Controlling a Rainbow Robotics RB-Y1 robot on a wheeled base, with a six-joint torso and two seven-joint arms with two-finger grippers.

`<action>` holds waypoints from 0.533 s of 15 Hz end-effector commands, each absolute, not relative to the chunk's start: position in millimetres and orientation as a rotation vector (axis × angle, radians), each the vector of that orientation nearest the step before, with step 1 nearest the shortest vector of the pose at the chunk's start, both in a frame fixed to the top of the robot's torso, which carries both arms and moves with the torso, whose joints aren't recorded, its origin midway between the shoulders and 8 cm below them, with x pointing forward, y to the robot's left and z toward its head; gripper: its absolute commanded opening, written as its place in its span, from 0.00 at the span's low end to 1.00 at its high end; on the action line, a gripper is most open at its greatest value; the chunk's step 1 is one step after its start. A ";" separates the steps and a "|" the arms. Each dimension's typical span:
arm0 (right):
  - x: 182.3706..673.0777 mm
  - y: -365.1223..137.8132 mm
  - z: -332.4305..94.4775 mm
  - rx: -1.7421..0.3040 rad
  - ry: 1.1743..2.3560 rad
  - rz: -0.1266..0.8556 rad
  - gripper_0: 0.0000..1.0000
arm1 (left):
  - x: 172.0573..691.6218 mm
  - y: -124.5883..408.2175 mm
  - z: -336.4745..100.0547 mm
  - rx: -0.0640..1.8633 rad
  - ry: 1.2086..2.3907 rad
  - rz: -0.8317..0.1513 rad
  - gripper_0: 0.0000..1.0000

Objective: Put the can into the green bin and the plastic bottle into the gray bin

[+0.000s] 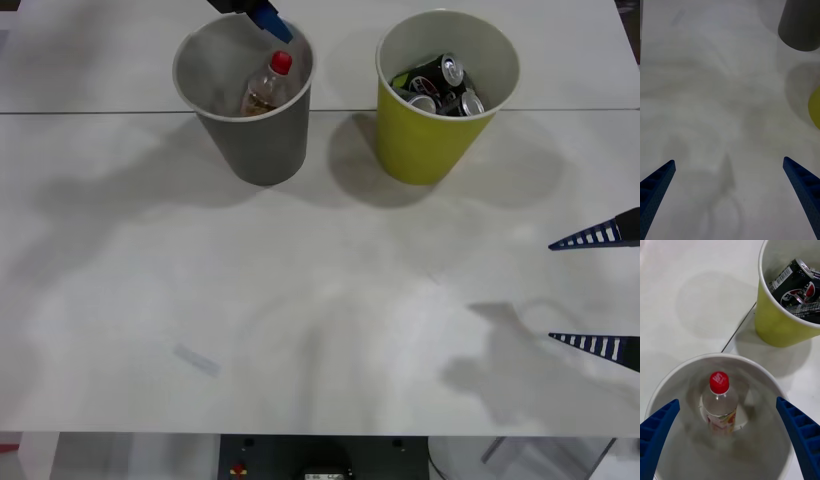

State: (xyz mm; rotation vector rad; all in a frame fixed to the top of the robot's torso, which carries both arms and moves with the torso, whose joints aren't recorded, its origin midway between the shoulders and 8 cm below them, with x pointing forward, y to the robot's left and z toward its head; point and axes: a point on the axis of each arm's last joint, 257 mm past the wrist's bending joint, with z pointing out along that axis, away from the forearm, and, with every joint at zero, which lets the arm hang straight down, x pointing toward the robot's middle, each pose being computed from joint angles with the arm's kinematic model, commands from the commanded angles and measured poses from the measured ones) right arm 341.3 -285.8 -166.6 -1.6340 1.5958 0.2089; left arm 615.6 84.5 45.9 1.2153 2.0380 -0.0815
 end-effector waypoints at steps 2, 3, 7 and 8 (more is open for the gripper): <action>341.3 -285.8 -166.6 -1.634 1.596 0.209 1.00 | 597.2 103.8 57.2 1.224 2.059 -0.147 1.00; 341.3 -285.8 -166.6 -1.634 1.596 0.209 1.00 | 592.6 110.2 58.8 1.220 2.062 -0.175 1.00; 341.3 -285.8 -166.6 -1.634 1.596 0.209 1.00 | 566.6 142.9 53.8 1.208 2.052 -0.308 1.00; 341.3 -285.8 -166.6 -1.634 1.596 0.209 1.00 | 560.8 151.4 51.6 1.212 2.042 -0.341 1.00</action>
